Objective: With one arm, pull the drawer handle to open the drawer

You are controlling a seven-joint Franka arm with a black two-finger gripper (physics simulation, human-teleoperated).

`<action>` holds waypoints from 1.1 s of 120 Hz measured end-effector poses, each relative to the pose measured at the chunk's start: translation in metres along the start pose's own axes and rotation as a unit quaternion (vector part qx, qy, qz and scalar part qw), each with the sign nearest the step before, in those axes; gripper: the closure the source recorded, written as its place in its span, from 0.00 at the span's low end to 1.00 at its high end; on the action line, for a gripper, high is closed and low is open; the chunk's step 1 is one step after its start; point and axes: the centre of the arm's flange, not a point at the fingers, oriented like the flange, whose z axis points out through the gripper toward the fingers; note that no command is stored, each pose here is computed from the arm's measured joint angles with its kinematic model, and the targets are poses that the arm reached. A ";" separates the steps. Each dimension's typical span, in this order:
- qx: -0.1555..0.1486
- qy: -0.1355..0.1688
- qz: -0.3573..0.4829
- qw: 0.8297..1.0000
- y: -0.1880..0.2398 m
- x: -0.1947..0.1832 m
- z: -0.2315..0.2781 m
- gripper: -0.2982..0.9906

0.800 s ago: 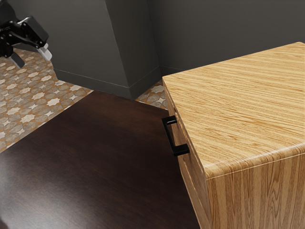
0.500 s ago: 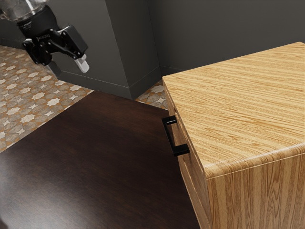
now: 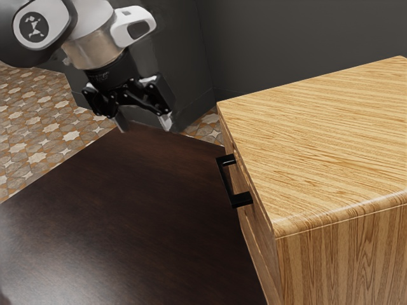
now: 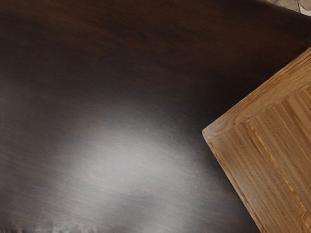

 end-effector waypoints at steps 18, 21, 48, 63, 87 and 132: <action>0.069 0.066 -0.081 0.992 0.071 -0.022 0.008 0.25; 0.060 0.063 -0.075 0.993 0.087 -0.024 0.014 0.25; 0.042 0.072 -0.115 0.990 0.117 -0.053 0.023 0.25; 0.026 0.078 -0.126 0.989 0.118 -0.078 0.005 0.25; 0.016 0.063 -0.124 0.990 0.125 -0.106 0.000 0.25; -0.005 0.097 -0.142 0.985 0.112 -0.128 0.009 0.25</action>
